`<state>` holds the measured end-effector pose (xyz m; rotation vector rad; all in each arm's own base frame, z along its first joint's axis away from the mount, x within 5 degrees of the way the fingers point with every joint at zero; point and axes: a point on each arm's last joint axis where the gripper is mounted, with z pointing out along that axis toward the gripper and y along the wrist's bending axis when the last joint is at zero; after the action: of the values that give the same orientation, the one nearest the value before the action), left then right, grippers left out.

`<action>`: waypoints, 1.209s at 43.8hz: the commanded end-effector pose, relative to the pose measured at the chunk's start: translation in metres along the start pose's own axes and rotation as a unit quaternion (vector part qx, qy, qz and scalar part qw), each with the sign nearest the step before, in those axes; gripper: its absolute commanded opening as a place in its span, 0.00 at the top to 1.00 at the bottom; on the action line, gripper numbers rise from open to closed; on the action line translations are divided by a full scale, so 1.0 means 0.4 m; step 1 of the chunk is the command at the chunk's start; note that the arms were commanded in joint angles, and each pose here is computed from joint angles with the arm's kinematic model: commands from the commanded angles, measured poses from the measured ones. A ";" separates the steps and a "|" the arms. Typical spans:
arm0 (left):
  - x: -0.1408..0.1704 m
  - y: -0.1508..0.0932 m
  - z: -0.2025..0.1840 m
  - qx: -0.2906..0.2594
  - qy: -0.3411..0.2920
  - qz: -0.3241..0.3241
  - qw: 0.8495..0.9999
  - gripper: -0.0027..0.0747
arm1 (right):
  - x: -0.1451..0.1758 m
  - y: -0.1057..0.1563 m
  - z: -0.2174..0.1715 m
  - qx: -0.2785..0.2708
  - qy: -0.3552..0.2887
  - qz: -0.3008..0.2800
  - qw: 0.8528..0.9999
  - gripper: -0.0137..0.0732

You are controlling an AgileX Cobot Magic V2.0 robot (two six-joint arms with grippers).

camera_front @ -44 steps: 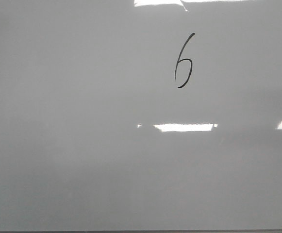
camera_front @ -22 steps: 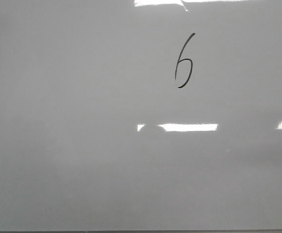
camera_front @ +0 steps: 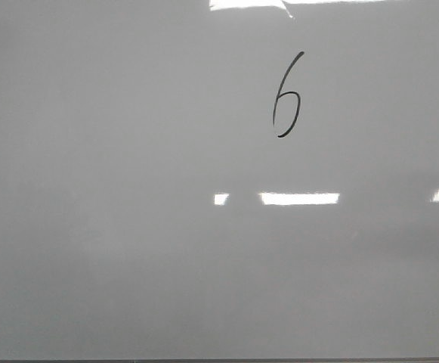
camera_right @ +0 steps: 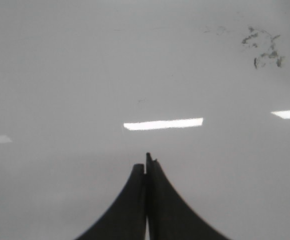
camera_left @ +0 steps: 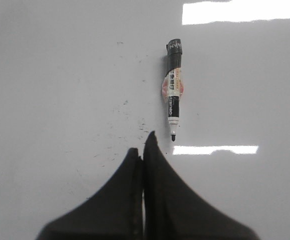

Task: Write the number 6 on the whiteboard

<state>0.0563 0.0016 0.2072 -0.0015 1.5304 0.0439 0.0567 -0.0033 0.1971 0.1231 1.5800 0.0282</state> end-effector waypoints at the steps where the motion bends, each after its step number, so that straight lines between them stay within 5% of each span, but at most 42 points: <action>1: -0.019 0.001 -0.004 -0.002 -0.048 -0.010 0.999 0.99 | -0.027 0.002 -0.006 -0.002 -0.058 -0.011 0.998 0.92; 53: -0.019 0.001 -0.004 -0.002 -0.048 -0.010 0.999 0.99 | -0.027 0.011 -0.006 -0.038 -0.057 -0.009 0.998 0.92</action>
<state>0.0563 0.0016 0.2072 -0.0015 1.5304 0.0439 0.0568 0.0006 0.1978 0.0687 1.5765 0.0818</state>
